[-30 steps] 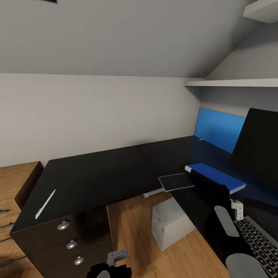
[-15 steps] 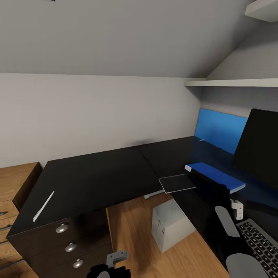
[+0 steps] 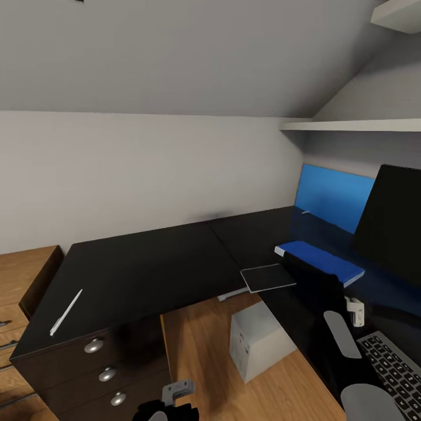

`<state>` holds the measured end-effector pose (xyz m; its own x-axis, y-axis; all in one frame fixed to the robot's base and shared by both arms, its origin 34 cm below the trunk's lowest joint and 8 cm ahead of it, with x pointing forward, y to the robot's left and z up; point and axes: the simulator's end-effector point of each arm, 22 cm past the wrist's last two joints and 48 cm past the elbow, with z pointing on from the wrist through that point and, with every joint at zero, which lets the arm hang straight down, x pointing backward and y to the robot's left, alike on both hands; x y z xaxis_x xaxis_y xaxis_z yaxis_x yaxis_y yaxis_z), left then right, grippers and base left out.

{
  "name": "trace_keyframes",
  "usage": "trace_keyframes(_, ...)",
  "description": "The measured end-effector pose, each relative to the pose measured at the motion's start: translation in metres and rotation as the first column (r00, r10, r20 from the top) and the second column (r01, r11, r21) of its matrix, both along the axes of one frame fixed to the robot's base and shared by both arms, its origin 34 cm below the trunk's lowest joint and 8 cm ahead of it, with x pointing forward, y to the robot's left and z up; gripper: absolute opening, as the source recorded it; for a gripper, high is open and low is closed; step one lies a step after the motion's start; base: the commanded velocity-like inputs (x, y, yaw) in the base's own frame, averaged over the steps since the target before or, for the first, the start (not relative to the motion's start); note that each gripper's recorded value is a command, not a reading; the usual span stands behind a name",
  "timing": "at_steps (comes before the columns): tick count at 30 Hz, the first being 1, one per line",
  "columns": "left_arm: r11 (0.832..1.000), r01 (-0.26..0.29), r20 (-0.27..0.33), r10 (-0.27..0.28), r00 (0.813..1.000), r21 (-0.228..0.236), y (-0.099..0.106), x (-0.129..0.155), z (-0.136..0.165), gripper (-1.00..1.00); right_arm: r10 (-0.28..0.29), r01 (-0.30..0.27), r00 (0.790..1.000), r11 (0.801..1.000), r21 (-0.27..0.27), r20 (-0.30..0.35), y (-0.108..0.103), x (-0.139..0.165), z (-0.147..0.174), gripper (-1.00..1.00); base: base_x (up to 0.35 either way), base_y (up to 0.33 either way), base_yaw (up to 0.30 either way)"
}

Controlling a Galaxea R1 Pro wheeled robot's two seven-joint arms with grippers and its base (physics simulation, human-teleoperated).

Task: In the bedroom, organize the workspace by keeping the computer under the desk, ensuring the monitor is on the desk, placing the keyboard on the desk next to the monitor, placing the mouse on the desk next to the keyboard, moving the folder from the swivel chair onto the desk next to the mouse, stacking the notebook on top of the folder with the pen on top of the notebook, and positioning the swivel chair next to the desk.

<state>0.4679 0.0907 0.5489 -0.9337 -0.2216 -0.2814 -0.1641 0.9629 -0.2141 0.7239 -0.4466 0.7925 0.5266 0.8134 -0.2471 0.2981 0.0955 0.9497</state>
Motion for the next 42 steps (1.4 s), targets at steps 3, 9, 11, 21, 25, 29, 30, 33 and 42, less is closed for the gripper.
trace_keyframes(3,1.0,0.003,0.0,-0.003,1.0,0.001,0.0,-0.001,0.0,1.0,-0.007,0.007,1.0,1.0,0.012,-0.019,0.0,-0.001,-0.006,-1.0,0.0,0.0,0.0)
trace_keyframes(9,1.0,0.006,-0.001,-0.006,1.0,0.002,-0.001,-0.001,-0.001,1.0,-0.014,0.015,1.0,1.0,0.021,-0.028,-0.002,-0.001,-0.007,-1.0,0.0,0.0,0.0)
trace_keyframes(11,1.0,0.006,-0.001,-0.006,1.0,0.002,-0.001,-0.001,-0.001,1.0,-0.015,0.015,1.0,1.0,0.021,-0.028,-0.002,-0.001,-0.007,-1.0,0.0,0.0,0.0)
trace_keyframes(21,1.0,0.008,0.0,-0.008,1.0,0.003,-0.001,0.0,0.016,1.0,-0.016,0.016,0.999,1.0,0.021,-0.028,-0.002,0.0,0.011,-1.0,0.0,0.0,0.0)
trace_keyframes(25,1.0,0.008,-0.001,-0.008,1.0,0.002,-0.001,0.0,0.016,1.0,-0.016,0.017,0.999,1.0,0.022,-0.029,-0.002,0.0,0.01,-1.0,0.0,0.0,0.0)
trace_keyframes(29,1.0,0.008,-0.002,-0.008,1.0,0.001,-0.002,0.0,0.016,1.0,-0.017,0.018,0.999,1.0,0.022,-0.03,-0.002,0.0,0.01,-1.0,0.0,0.0,0.0)
trace_keyframes(30,1.0,0.008,-0.002,-0.008,1.0,0.0,-0.002,0.0,0.016,1.0,-0.018,0.019,0.999,1.0,0.022,-0.029,-0.002,0.0,0.01,-1.0,0.0,0.0,0.0)
trace_keyframes(33,1.0,0.007,-0.001,-0.007,1.0,0.001,-0.001,0.0,0.016,1.0,-0.021,0.022,0.999,0.999,0.025,-0.029,-0.003,0.0,0.01,-1.0,0.0,0.0,0.0)
trace_keyframes(42,1.0,0.007,0.0,-0.007,1.0,0.003,-0.001,0.0,0.016,1.0,-0.025,0.026,0.999,0.999,0.024,-0.03,-0.005,-0.001,0.009,-1.0,0.0,0.0,0.0)
